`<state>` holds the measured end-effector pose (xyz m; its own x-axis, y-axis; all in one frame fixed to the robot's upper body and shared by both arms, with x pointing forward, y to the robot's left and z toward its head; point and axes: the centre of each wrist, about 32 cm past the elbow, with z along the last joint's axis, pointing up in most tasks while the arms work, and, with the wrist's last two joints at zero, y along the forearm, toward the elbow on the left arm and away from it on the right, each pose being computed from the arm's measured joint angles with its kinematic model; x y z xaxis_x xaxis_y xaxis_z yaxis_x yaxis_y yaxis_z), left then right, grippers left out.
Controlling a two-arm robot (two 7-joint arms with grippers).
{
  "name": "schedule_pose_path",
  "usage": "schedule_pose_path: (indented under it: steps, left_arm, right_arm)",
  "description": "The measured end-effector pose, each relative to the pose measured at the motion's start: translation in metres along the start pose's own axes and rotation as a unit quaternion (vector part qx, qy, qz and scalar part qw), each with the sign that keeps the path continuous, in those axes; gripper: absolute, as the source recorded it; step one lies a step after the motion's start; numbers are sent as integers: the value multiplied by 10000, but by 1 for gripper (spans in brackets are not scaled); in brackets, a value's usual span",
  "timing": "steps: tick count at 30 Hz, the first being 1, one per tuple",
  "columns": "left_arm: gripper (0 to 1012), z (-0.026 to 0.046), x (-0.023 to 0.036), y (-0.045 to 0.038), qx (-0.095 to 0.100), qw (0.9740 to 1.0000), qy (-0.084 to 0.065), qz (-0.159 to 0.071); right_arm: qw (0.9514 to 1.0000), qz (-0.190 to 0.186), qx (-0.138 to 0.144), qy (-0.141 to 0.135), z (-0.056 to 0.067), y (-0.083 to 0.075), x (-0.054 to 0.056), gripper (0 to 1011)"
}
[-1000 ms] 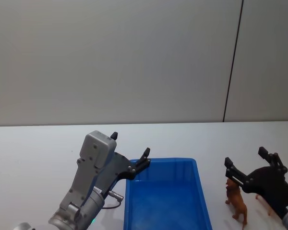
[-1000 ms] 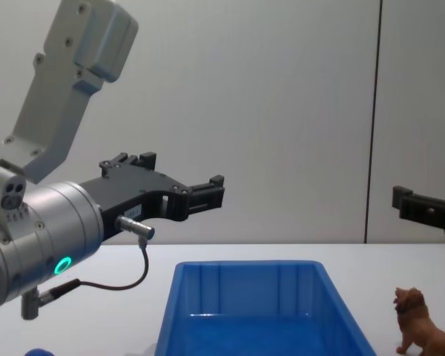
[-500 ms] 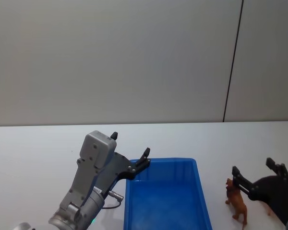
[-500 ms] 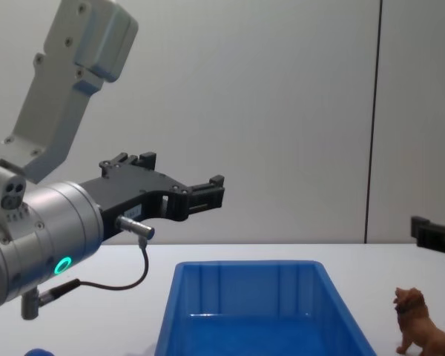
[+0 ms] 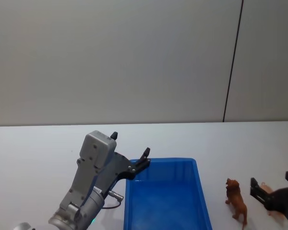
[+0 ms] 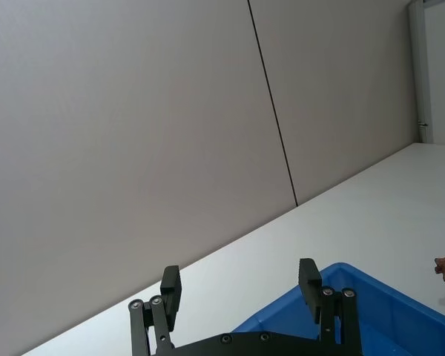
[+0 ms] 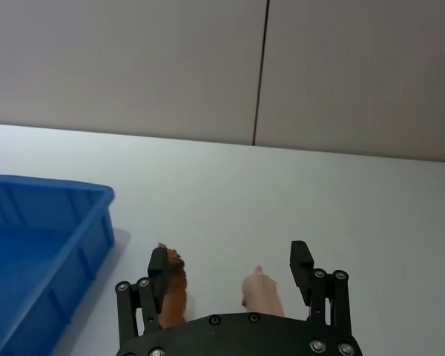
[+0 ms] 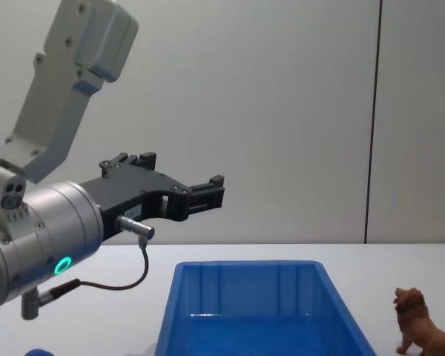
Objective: Pick up the two dolls from the table and place them into the box.
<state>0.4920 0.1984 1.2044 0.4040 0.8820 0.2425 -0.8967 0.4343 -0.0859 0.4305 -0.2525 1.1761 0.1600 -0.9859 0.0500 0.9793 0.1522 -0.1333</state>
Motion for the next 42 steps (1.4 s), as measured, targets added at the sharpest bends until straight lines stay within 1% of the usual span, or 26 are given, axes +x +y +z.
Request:
schedule_pose_path:
  steps: [10,14,18,23,31,37,40,41,42]
  left_arm:
    - [1002,0,0,0,0,10000,0,0]
    - [1002,0,0,0,0,10000,0,0]
    - [1002,0,0,0,0,10000,0,0]
    - [1002,0,0,0,0,10000,0,0]
    - [1002,0,0,0,0,10000,0,0]
    - [1002,0,0,0,0,10000,0,0]
    - [1002,0,0,0,0,10000,0,0]
    - [1002,0,0,0,0,10000,0,0]
    - [1002,0,0,0,0,10000,0,0]
  right_arm:
    - [9994,-256,-250,-18,-121,-16,100,1001]
    - [9988,-321,-372,-1,-207,-6,147,1001]
    - [9985,-316,-454,22,-283,17,183,1001]
    - [9982,-246,-539,79,-386,83,224,1001]
    - [9977,-125,-644,157,-517,182,254,1001]
    - [9975,-56,-679,196,-581,233,263,883]
    - [9975,-27,-680,208,-603,251,266,797]
    - [9974,-22,-683,212,-609,255,266,782]
    - [9974,-13,-685,214,-617,262,267,731]
